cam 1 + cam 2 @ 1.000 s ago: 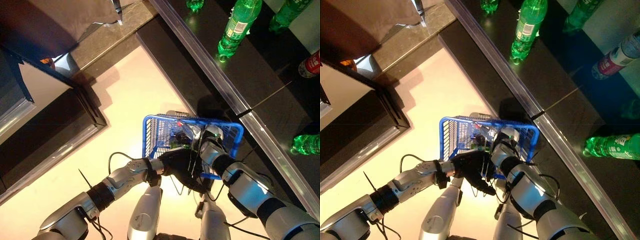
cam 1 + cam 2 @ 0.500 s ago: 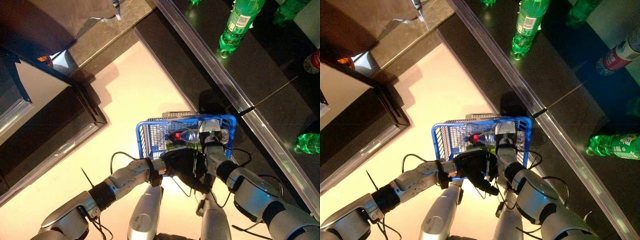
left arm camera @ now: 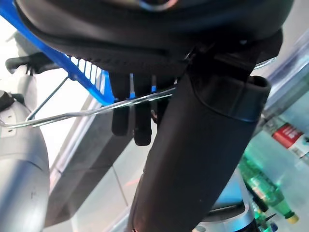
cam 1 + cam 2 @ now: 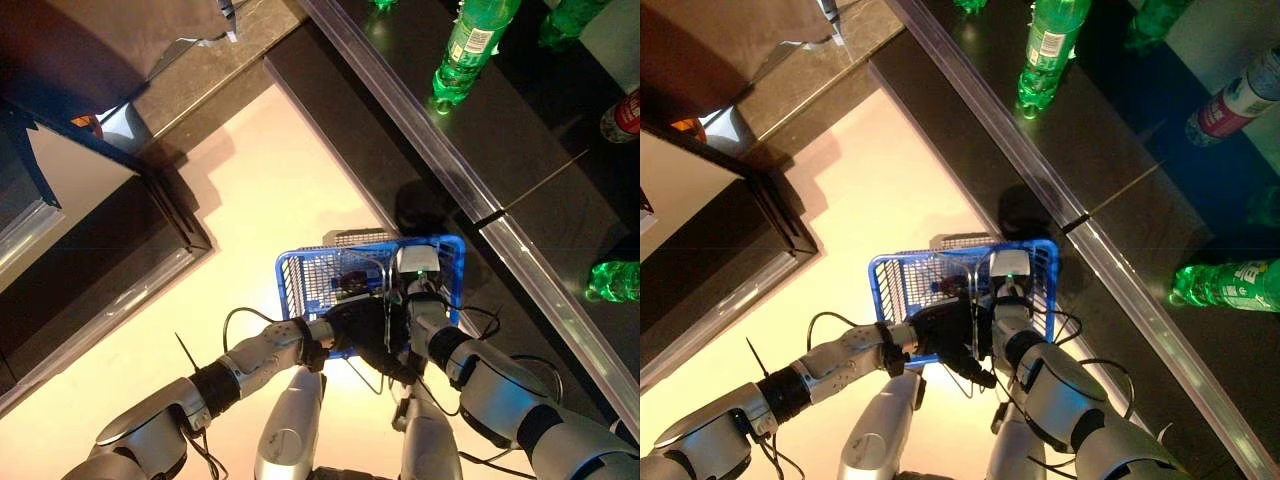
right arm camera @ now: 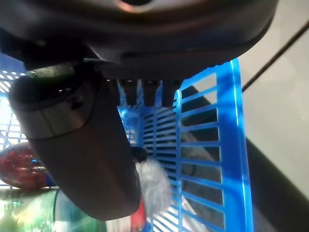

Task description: Pick up the drink and place into the basket.

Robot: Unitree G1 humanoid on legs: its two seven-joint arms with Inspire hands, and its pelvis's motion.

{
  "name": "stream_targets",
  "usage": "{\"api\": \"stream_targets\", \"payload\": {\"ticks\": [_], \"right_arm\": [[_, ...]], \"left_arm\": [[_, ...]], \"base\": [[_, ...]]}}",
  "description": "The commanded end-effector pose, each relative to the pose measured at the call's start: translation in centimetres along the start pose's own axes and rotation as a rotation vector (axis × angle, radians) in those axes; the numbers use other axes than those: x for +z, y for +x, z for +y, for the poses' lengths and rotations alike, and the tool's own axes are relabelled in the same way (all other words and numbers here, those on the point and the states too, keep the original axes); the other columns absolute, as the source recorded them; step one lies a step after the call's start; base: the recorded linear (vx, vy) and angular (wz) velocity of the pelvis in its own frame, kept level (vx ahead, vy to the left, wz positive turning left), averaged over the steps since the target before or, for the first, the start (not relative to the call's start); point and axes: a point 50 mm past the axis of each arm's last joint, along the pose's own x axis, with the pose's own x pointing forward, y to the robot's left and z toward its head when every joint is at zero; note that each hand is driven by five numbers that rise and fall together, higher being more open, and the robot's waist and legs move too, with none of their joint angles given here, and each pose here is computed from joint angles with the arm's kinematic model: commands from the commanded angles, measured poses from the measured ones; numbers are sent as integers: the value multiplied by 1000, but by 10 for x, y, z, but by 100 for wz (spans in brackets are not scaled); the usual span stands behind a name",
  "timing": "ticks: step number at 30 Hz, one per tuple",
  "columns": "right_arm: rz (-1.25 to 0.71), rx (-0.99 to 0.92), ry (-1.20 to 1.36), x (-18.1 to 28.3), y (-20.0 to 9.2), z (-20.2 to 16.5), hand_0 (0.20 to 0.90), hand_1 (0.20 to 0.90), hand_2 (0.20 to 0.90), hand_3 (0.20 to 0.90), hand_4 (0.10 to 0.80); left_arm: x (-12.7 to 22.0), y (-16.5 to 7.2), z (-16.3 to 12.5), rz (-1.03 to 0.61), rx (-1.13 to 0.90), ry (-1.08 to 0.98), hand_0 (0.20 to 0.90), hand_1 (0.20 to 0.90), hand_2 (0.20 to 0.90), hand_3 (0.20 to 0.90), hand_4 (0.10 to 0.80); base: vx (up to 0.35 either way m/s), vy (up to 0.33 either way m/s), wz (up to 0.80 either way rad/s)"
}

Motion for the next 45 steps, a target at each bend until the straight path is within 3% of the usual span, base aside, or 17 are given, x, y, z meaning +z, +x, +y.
{"api": "stream_targets", "payload": {"ticks": [1,10,22,30,37,43,45], "right_arm": [[-86,-252,72,18,14,-67,900,900,900,900,800],[-201,-223,323,23,7,-63,900,900,900,900,800],[-395,-133,602,-7,-50,-34,900,900,900,900,800],[-394,-76,761,-16,-74,-8,900,900,900,900,800],[-345,26,1069,-22,-99,24,900,900,900,900,800],[-227,168,1323,-34,-125,65,900,900,900,900,800],[-133,262,1453,-36,-134,91,900,900,900,900,800]], "left_arm": [[108,25,-118,-590,-594,47,300,300,300,200,100],[109,4,-84,-647,-330,20,300,300,300,200,100],[60,-63,-17,-655,187,-113,300,300,300,200,100],[25,-80,9,-595,453,-223,300,300,300,200,100],[-29,-95,21,-471,687,-328,300,300,300,200,100],[-105,-127,28,-298,981,-495,300,300,300,200,100],[-145,-139,23,-181,1085,-556,300,300,300,200,100]], "base": [[0,0,0],[-1,-14,0],[20,-41,-5],[59,-62,-7],[63,-27,-2],[72,-13,-11],[88,-32,-7]]}}
